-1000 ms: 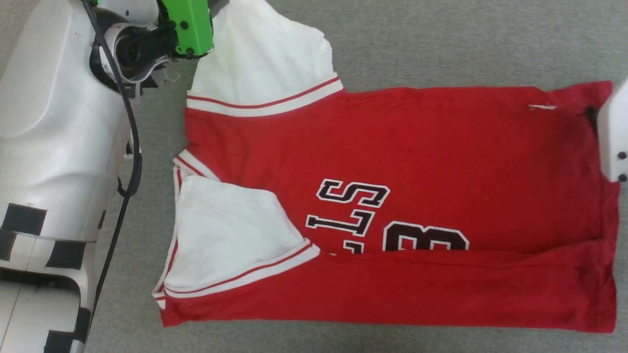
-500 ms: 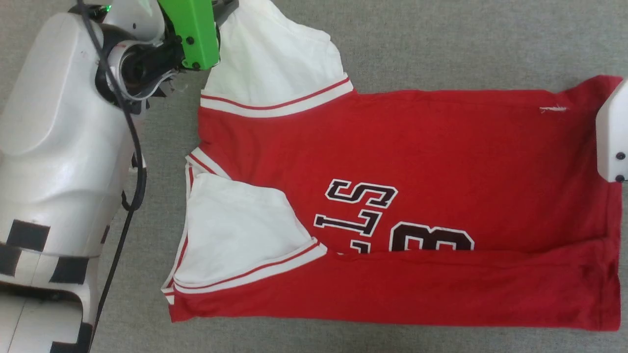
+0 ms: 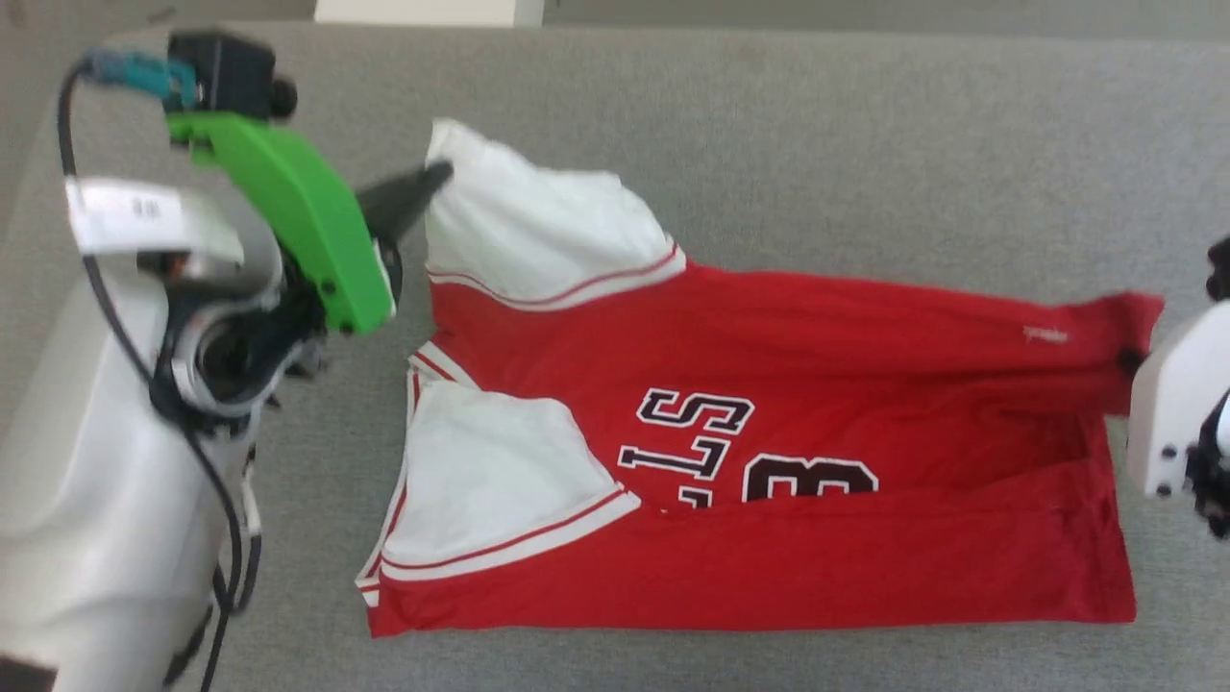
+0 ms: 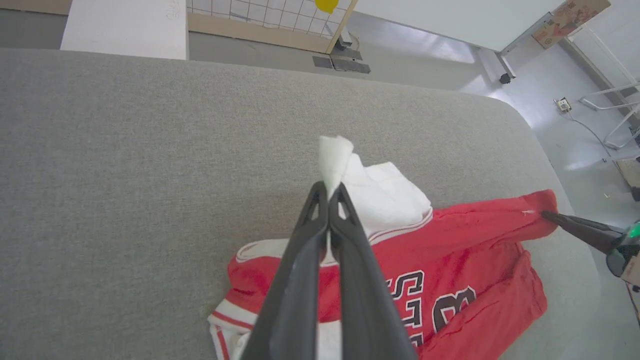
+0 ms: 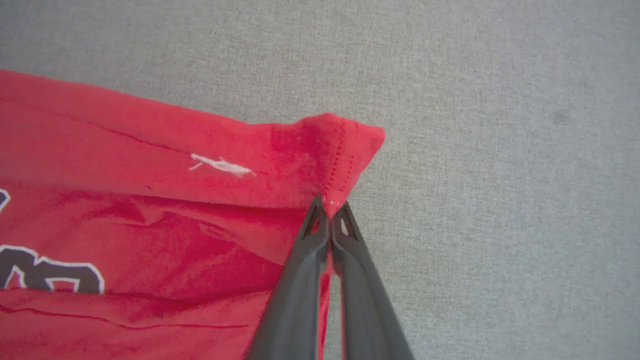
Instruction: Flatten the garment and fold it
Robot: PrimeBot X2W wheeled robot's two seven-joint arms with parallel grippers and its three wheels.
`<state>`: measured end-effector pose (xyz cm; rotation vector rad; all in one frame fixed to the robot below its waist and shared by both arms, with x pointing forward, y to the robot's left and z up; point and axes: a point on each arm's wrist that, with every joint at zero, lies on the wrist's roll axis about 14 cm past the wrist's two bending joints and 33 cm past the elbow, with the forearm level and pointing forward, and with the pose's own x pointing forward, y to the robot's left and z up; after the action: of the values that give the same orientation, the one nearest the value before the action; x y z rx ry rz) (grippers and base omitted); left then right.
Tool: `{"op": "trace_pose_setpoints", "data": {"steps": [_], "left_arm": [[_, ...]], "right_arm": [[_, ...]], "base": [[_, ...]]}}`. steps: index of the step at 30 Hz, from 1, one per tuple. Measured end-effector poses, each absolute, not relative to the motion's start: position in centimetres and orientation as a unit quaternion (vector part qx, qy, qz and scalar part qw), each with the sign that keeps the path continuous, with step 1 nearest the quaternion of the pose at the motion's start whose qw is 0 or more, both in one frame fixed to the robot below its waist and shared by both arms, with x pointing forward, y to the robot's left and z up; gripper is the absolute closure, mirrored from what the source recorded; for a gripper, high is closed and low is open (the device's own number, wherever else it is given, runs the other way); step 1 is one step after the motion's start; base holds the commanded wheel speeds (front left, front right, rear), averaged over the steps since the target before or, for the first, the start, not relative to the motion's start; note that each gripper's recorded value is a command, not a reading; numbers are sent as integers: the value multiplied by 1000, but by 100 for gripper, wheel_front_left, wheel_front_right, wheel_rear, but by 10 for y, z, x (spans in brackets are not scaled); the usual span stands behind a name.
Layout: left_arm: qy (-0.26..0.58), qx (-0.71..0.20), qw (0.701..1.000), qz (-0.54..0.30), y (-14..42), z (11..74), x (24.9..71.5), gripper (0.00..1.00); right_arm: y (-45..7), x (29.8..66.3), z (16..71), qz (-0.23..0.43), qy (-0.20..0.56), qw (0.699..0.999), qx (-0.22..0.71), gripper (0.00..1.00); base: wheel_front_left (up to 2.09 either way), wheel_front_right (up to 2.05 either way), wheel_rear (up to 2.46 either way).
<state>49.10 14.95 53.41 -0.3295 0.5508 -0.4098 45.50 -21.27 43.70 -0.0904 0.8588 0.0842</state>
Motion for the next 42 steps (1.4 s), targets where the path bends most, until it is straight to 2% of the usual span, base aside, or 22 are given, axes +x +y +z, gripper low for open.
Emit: {"op": "trace_pose_setpoints", "data": {"steps": [7,13,20,27,28,29,30,34,37,40,42], "left_arm": [[254,-204,928,-180,154,542,431,100],[276,-258,915,-140,162,519,380,100],[337,-332,876,-92,160,467,338,100],[395,-345,850,-54,162,424,321,100],[398,-342,850,-46,165,420,319,85],[398,-342,850,-42,167,418,319,59],[399,-342,850,-40,168,417,318,0],[398,-323,859,-13,183,416,314,0],[379,-298,876,8,201,424,318,0],[335,-280,899,29,221,443,329,0],[270,-249,929,46,239,466,345,0]], "right_arm": [[-212,419,440,41,414,909,-19,100],[-208,400,442,48,415,909,-17,100],[-201,384,420,58,442,895,-13,100],[-198,373,399,55,463,885,7,100],[-200,371,398,52,461,886,10,92],[-201,369,397,50,460,886,12,62],[-203,368,397,47,457,888,14,0],[-213,359,400,32,451,892,31,0],[-221,358,413,25,430,902,40,0],[-223,361,430,29,403,913,54,0],[-225,365,442,34,388,919,59,0]], "base": [[0,0,0],[0,0,0],[0,0,0],[0,0,0],[0,0,0],[0,0,0],[0,0,0],[0,0,0],[0,0,0],[0,0,0],[0,0,0]]}}
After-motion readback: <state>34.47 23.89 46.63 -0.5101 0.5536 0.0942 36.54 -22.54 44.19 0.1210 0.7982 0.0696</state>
